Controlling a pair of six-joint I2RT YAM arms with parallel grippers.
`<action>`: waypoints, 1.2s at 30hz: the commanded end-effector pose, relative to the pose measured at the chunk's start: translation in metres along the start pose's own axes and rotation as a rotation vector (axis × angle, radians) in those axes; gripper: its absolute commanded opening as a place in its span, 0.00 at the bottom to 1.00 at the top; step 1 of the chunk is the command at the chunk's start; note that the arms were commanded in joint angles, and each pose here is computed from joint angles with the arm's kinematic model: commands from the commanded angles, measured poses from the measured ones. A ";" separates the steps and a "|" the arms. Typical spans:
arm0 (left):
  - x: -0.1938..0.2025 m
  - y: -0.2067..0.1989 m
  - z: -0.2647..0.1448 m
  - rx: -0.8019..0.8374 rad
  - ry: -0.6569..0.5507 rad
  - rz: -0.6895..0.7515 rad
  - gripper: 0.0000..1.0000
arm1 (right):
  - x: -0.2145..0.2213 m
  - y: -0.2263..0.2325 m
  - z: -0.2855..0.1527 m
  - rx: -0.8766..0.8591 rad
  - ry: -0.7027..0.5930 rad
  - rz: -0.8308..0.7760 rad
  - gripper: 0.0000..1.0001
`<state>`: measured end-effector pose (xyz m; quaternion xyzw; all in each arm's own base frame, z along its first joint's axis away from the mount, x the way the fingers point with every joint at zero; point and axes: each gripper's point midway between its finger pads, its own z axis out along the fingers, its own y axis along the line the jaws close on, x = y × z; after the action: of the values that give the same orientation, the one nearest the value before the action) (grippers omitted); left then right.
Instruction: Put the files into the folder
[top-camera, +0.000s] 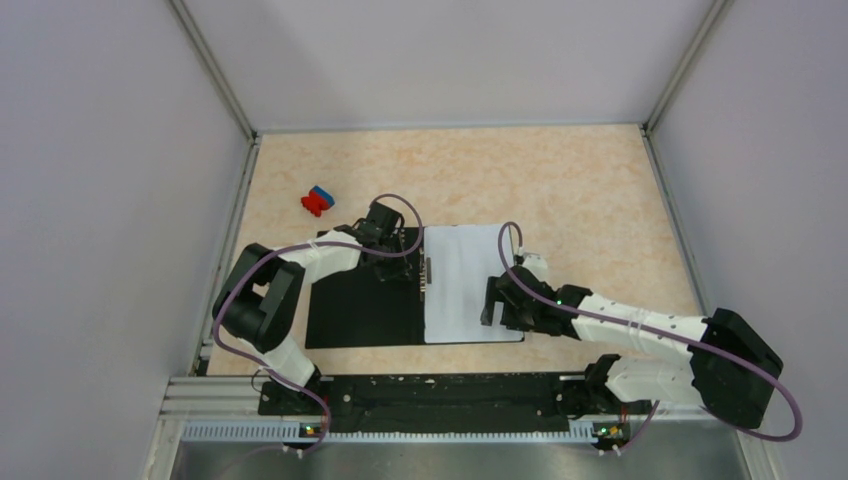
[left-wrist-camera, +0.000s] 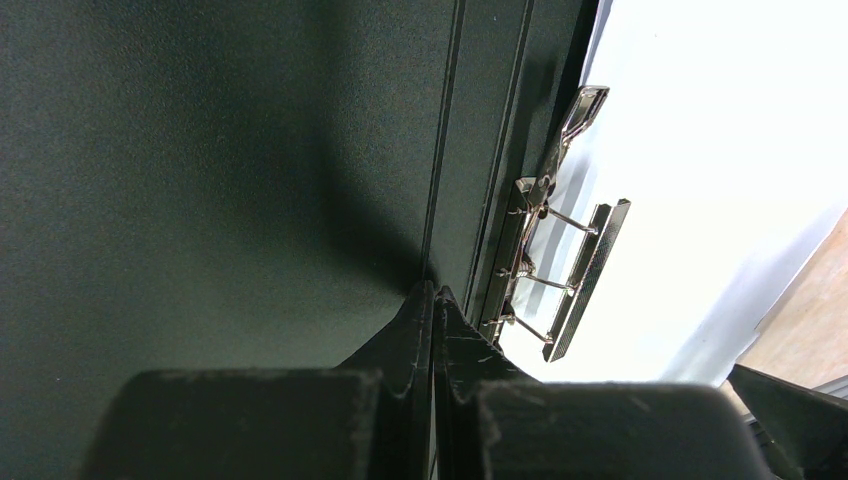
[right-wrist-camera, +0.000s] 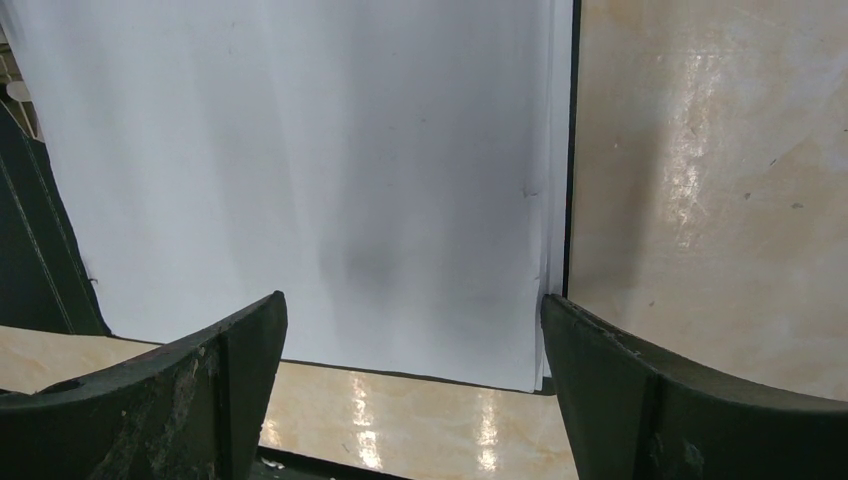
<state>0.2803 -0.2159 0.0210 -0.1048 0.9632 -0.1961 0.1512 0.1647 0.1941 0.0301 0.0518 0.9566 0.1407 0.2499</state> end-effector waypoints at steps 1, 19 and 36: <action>0.023 0.024 0.015 -0.082 0.066 0.006 0.00 | -0.009 0.004 -0.003 -0.002 -0.031 0.001 0.97; 0.020 0.020 0.012 -0.073 0.061 0.018 0.00 | -0.071 -0.006 -0.012 -0.063 -0.129 0.098 0.96; 0.015 0.018 0.009 -0.080 0.055 0.029 0.00 | -0.128 0.003 0.033 -0.042 -0.162 0.101 0.80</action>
<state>0.2807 -0.2162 0.0211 -0.1023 0.9646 -0.1930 0.1475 0.2736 0.1792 0.0515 0.1122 0.9353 0.1643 0.2926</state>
